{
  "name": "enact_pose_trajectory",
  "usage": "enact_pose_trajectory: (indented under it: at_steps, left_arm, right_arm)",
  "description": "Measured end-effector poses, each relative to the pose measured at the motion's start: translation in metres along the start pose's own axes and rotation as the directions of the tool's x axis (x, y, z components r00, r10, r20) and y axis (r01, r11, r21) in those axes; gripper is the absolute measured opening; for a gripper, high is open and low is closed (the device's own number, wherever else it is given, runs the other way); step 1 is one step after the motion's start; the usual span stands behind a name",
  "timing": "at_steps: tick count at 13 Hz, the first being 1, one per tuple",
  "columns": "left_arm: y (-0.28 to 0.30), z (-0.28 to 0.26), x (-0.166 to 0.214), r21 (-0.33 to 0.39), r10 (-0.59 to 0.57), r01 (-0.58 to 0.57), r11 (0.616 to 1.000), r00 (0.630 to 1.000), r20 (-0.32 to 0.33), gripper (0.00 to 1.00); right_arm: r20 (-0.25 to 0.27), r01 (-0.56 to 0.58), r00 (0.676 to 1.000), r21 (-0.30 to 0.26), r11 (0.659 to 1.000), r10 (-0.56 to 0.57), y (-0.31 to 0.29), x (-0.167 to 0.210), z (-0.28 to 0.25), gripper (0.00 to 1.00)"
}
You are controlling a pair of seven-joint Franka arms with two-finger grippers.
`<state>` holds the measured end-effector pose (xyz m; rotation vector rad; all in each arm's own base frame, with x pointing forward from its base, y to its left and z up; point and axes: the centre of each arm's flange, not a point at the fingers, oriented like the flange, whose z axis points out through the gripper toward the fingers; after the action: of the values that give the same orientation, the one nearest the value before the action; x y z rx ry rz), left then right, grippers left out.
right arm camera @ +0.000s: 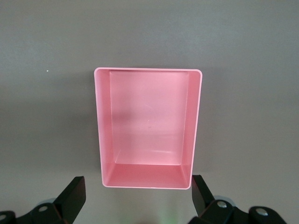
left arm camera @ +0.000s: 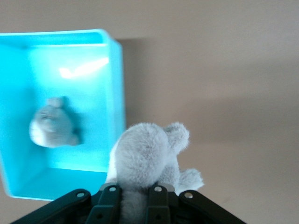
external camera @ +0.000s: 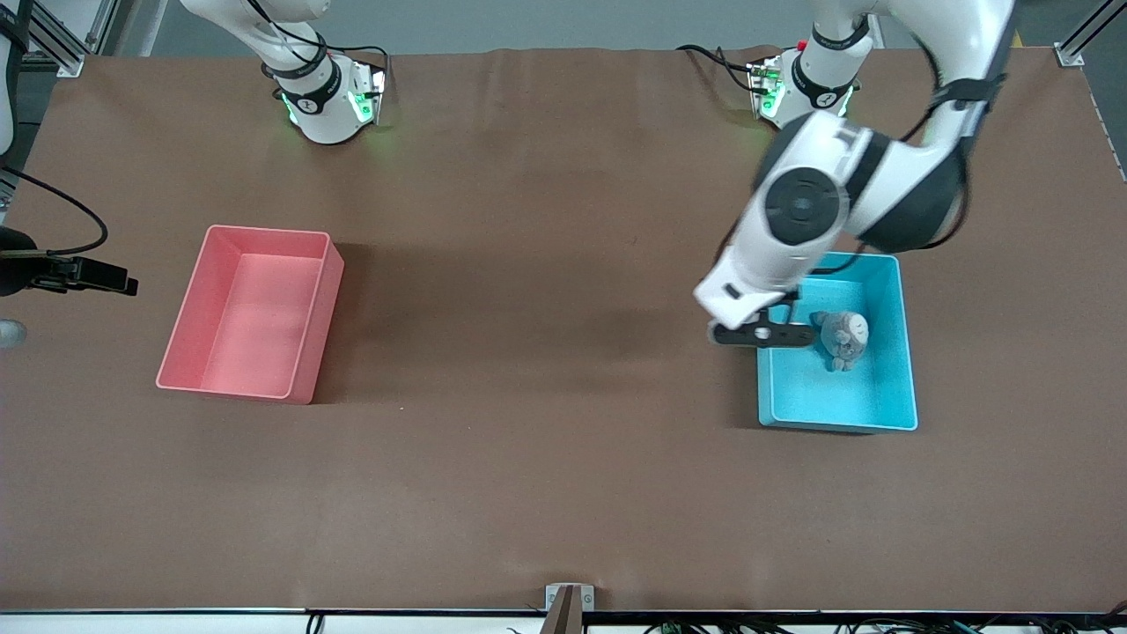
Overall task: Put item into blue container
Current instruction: 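Lower the second Totoro into the blue box with the left gripper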
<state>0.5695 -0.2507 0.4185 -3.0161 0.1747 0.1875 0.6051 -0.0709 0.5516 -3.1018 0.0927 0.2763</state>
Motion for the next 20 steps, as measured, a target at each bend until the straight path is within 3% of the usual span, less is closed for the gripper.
enact_pose_trajectory:
  at_steps: [5,14,19,20]
  left_arm:
    - [-0.105,0.056,-0.004,-0.015,0.138,-0.138,0.990,0.990,0.001,0.18]
    - [-0.111,0.164,-0.017,-0.067,0.181,-0.184,0.981,0.982,-0.046,0.18]
    - [-0.133,0.201,-0.007,-0.056,0.196,-0.200,0.978,0.979,-0.062,0.18]
    - [-0.133,0.201,-0.007,-0.056,0.198,-0.201,0.978,0.978,-0.064,0.23]
  right_arm:
    - [0.006,0.000,1.000,-0.007,1.000,0.000,-0.002,-0.001,0.000,1.00]
    - [0.002,0.000,1.000,-0.008,1.000,0.000,-0.003,-0.002,-0.005,1.00]
    - [-0.020,-0.061,0.998,-0.005,0.998,0.061,-0.010,-0.017,-0.032,1.00]
    - [-0.024,-0.065,0.998,-0.004,0.998,0.064,-0.012,-0.021,-0.036,1.00]
